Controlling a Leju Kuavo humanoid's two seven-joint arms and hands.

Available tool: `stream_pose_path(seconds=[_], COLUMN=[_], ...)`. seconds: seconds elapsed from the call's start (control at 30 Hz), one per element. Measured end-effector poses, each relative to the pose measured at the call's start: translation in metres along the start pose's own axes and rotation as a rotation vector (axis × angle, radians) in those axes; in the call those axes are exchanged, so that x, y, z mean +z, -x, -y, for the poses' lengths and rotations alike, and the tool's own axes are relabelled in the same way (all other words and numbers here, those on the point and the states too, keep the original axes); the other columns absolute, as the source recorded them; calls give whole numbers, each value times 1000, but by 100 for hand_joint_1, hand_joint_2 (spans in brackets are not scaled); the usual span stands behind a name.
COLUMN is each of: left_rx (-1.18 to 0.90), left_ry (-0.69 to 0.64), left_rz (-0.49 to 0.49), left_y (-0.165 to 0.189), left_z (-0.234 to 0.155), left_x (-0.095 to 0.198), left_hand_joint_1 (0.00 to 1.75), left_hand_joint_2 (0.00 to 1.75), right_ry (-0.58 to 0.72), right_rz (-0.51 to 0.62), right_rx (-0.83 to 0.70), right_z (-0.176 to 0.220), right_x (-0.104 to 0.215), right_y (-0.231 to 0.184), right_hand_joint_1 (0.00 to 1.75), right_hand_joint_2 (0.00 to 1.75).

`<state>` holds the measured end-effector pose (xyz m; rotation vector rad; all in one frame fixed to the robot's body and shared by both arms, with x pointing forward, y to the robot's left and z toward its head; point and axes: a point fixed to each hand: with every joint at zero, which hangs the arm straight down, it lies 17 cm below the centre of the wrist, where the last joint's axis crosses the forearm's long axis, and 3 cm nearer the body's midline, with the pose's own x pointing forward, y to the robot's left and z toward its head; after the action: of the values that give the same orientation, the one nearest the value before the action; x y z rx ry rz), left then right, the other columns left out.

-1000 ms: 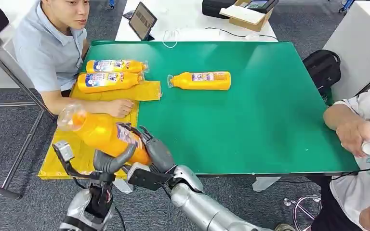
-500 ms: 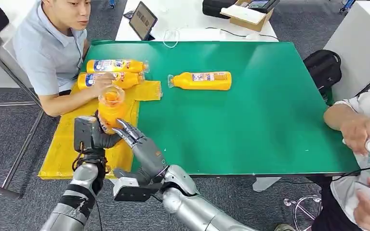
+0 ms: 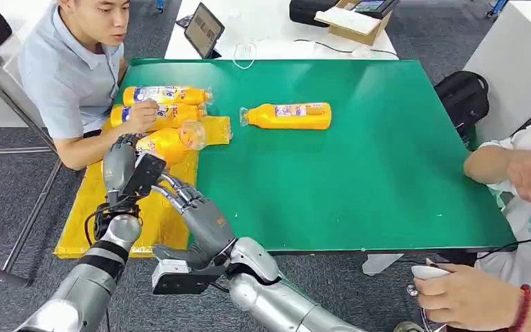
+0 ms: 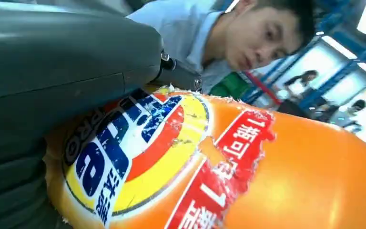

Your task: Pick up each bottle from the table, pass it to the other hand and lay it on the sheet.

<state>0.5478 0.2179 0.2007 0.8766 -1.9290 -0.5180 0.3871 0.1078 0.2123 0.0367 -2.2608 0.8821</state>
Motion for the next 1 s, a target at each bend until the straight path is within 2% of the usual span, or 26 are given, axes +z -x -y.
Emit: stream_pose_path(seconds=[0.33,0.53,0.67,0.77,0.87,0.9,0.97,1.0], left_rx=[-60,-269,-386,-403,-319,-287,-302,-339], left_ry=[58,330,513,586,664,679,682,701], left_rz=[-37,-120,-148,-164,-181,-188,-205,-215], left_y=[18,57,75,80,77,76,80,85], left_z=[13,56,83,96,111,113,110,110], left_x=[3,6,22,33,45,46,42,44], left_hand_joint_1=[175,175,175,159,161,161,157,162], left_hand_joint_2=[175,175,175,175,175,175,175,175], right_ry=[-17,-83,-84,-84,-122,-138,-149,-151], right_rz=[60,129,174,182,163,151,117,101], right_rx=[-8,-122,-116,-120,-175,-188,-223,-240], right_z=[-4,-12,-4,1,-4,-7,-11,-13], right_x=[-6,-7,-9,-9,-4,0,12,19], right_y=[-20,-49,-62,-64,-64,-62,-54,-50], right_hand_joint_1=[0,0,0,0,0,0,0,0], right_hand_joint_2=[0,0,0,0,0,175,175,175])
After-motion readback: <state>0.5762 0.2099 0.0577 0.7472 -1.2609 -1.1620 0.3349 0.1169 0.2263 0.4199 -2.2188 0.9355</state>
